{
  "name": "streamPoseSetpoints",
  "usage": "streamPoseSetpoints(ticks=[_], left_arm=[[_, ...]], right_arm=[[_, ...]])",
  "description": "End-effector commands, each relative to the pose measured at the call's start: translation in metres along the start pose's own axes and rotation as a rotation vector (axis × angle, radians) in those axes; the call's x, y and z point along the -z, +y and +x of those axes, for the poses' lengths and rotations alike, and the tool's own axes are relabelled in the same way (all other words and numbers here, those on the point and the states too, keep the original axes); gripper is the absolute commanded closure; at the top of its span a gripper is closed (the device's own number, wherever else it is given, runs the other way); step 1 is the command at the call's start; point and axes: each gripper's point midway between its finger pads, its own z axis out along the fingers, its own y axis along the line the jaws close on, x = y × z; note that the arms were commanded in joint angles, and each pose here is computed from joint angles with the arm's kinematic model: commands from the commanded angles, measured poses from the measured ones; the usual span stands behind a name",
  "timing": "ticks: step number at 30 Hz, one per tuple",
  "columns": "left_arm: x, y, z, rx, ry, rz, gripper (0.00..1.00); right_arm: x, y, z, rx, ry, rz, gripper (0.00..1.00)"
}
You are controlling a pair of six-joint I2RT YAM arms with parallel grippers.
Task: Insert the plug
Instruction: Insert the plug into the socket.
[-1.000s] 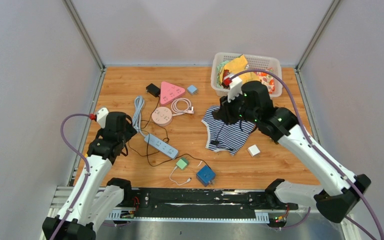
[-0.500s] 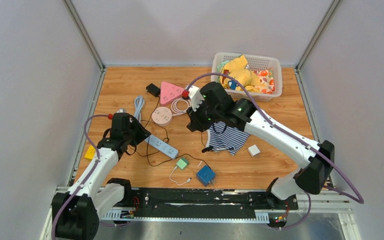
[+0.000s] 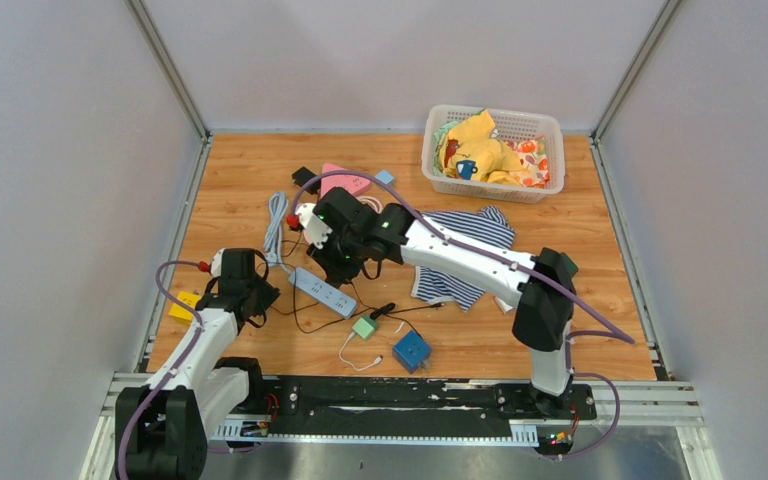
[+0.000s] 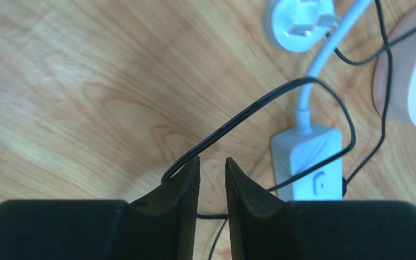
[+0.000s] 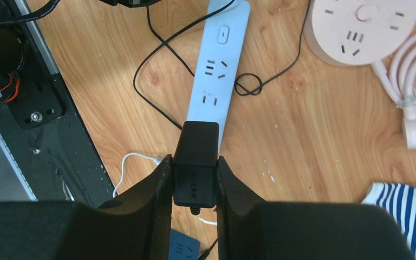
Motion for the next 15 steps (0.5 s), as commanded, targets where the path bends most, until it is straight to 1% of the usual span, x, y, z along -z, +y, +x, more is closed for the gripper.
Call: streamPoseSetpoints(ticks=[1, 8, 15], left_arm=[[-0.002, 0.023, -0.012, 0.073, -0.076, -0.086, 0.74], [-0.002, 0.025, -0.012, 0.097, -0.074, -0.08, 0.72], [-0.006, 0.026, -0.002, 0.14, -0.037, -0.055, 0.72]], right_arm=[[-0.02, 0.011, 0.006, -0.008, 0.085, -0.009, 1.0], [-0.047, 0.018, 0.01, 0.001, 0.153, -0.012, 1.0], [-0.068, 0.018, 0.009, -0.006, 0.195, -0.002, 1.0]])
